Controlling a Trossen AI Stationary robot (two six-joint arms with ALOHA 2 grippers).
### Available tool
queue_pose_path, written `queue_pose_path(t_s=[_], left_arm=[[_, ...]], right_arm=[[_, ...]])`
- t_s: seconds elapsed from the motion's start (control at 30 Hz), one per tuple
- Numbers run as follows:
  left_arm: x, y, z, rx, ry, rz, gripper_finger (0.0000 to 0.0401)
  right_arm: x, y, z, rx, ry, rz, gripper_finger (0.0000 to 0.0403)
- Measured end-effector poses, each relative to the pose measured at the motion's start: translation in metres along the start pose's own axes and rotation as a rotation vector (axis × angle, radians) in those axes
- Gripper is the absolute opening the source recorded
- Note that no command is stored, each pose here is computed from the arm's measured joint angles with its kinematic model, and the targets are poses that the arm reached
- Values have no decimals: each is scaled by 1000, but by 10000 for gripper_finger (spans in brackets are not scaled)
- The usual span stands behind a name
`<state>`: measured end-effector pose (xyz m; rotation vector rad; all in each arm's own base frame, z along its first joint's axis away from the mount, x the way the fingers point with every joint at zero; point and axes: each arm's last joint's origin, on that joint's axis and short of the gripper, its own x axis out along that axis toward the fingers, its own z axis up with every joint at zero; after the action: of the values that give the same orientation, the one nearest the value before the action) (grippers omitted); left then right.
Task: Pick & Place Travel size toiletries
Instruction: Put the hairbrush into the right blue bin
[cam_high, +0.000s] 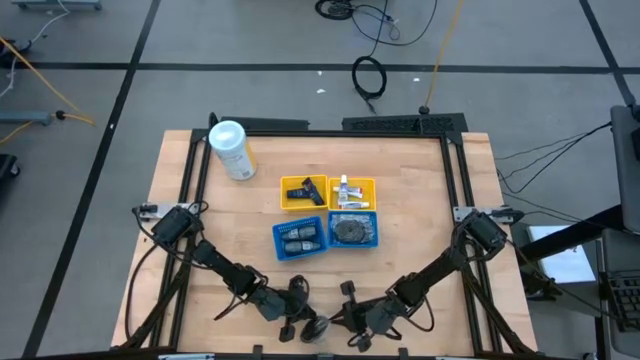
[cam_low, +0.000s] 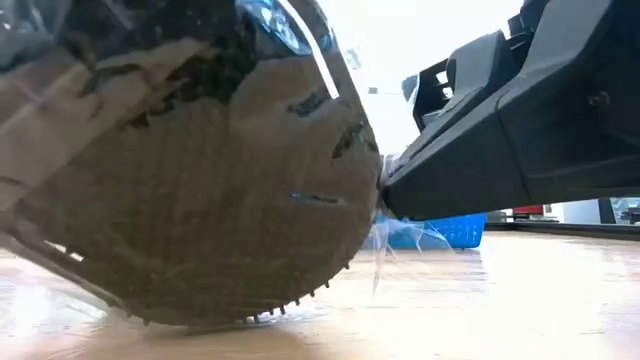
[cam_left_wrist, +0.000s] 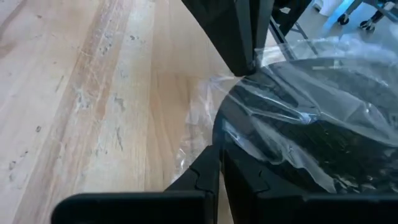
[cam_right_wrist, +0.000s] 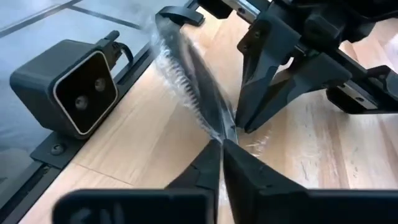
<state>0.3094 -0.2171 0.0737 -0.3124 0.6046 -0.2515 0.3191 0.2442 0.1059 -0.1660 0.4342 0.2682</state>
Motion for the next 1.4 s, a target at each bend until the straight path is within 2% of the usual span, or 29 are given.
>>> queue_pose_path(t_s=[0.5,0.73,0.87,1.07,1.23,1.4], left_arm=[[0,1,3,4,-66,54,21],[-1,2,8,51,-110,94,22],[-4,2,16,58,-134,91,30],[-16,-1,35,91,-151,88,81],[-26,-7,47,126,-157,64,111],[-31,-9,52,122,-157,54,122]], right_arm=[[-1,2,1,9,-7,29,0],[-16,4,17,-11,5,35,0],[-31,6,25,-42,36,-37,0],[-59,3,40,-91,84,-173,0],[-83,-9,56,-117,108,-277,0],[-108,-28,70,-101,136,-369,0]])
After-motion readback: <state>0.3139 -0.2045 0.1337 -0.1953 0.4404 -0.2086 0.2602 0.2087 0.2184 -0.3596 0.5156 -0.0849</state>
